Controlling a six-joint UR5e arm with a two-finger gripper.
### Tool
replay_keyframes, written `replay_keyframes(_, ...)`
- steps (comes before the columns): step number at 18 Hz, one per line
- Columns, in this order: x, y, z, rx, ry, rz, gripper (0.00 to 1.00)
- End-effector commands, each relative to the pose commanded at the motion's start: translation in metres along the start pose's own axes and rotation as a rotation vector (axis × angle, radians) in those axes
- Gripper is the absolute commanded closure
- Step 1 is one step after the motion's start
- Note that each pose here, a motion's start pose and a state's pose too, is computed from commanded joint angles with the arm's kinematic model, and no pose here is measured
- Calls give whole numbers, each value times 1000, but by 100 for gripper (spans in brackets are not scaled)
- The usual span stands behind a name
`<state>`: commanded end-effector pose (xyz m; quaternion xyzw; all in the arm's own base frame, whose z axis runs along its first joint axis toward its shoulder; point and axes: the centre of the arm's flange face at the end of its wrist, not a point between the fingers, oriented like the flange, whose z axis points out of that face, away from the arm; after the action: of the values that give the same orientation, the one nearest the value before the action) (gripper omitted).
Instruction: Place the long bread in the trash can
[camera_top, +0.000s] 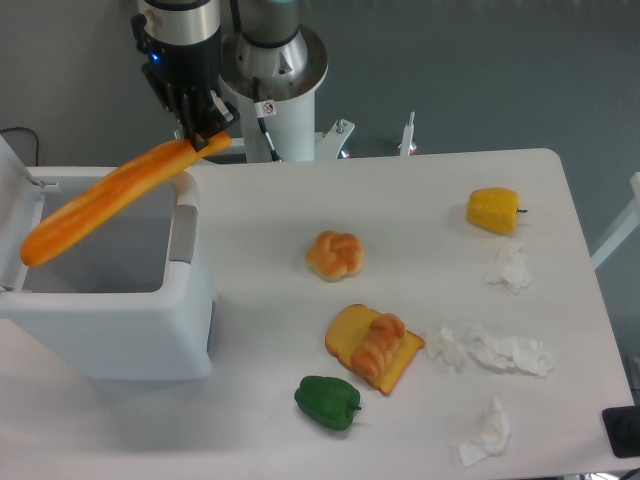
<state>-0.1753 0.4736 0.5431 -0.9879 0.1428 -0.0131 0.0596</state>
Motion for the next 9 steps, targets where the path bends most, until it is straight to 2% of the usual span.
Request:
replay_keyframes(6,-10,-6,8,-2,2,-2,52)
replay_keyframes(9,-11,-8,1,7,-10,0,48)
